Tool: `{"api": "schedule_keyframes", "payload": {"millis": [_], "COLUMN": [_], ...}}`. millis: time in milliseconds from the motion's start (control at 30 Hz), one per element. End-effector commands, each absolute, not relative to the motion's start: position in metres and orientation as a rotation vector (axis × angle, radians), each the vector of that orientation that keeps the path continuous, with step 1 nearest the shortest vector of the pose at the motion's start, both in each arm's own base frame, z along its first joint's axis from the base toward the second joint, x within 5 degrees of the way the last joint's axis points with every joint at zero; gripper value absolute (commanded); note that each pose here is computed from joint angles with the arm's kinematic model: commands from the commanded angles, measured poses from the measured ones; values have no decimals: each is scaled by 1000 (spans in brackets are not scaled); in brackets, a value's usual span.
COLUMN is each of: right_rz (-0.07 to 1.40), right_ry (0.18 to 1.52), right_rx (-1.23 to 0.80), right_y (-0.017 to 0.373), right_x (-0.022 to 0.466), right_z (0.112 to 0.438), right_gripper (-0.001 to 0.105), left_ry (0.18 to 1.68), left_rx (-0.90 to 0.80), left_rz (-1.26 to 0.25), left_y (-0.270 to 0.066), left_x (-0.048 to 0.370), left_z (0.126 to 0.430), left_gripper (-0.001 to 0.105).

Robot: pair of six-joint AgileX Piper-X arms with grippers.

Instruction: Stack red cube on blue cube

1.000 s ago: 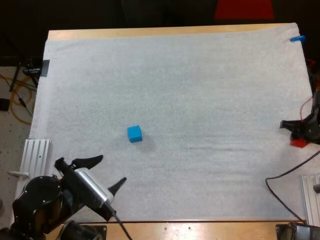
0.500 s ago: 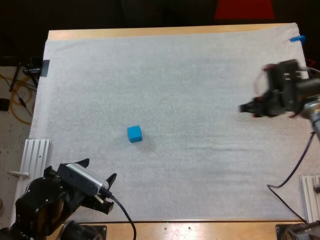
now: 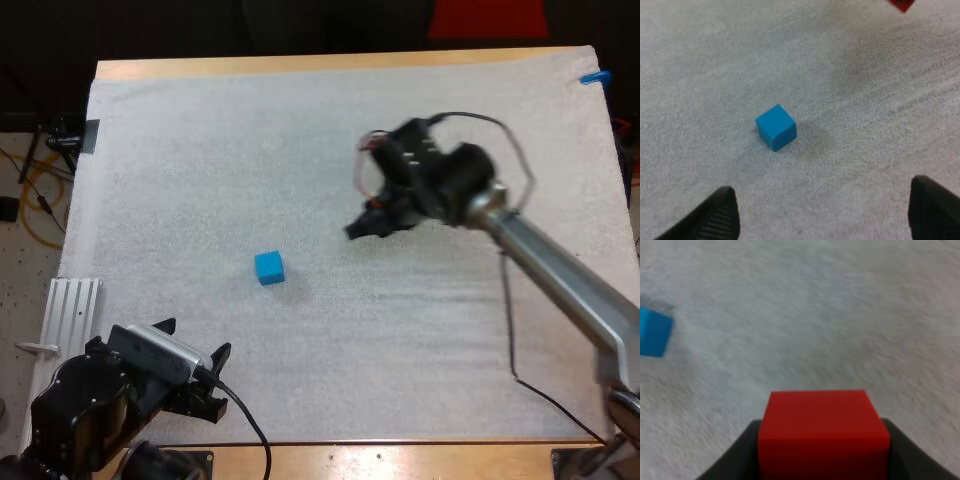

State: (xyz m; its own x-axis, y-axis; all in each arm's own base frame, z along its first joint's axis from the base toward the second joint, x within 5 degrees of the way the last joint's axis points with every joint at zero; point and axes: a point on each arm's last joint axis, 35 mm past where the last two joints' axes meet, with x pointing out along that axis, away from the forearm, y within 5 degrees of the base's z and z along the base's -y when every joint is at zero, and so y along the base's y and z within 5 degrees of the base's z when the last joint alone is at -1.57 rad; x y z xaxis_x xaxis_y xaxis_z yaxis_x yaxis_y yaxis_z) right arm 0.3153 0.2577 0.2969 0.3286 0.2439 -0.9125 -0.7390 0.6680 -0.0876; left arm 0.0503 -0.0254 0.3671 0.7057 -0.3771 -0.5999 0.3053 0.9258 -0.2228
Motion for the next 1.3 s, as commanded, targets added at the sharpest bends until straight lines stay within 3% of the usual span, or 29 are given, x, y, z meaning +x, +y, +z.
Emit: {"api": "schedule_keyframes", "payload": {"millis": [0, 600, 1267], "right_rz": [700, 936, 1003], "right_ry": [1030, 1008, 996], "right_rx": [-558, -769, -820], "right_y": [270, 400, 425], "right_x": [318, 301, 303], "right_z": [300, 262, 217], "right_gripper": [6, 6, 6], "left_ry": [687, 745, 785], "left_rx": [-118, -104, -94], "left_rz": [-364, -353, -345], "left_y": [-25, -23, -22], "left_x": [50, 46, 43], "left_z": [369, 363, 360], "left_gripper": [67, 67, 67]}}
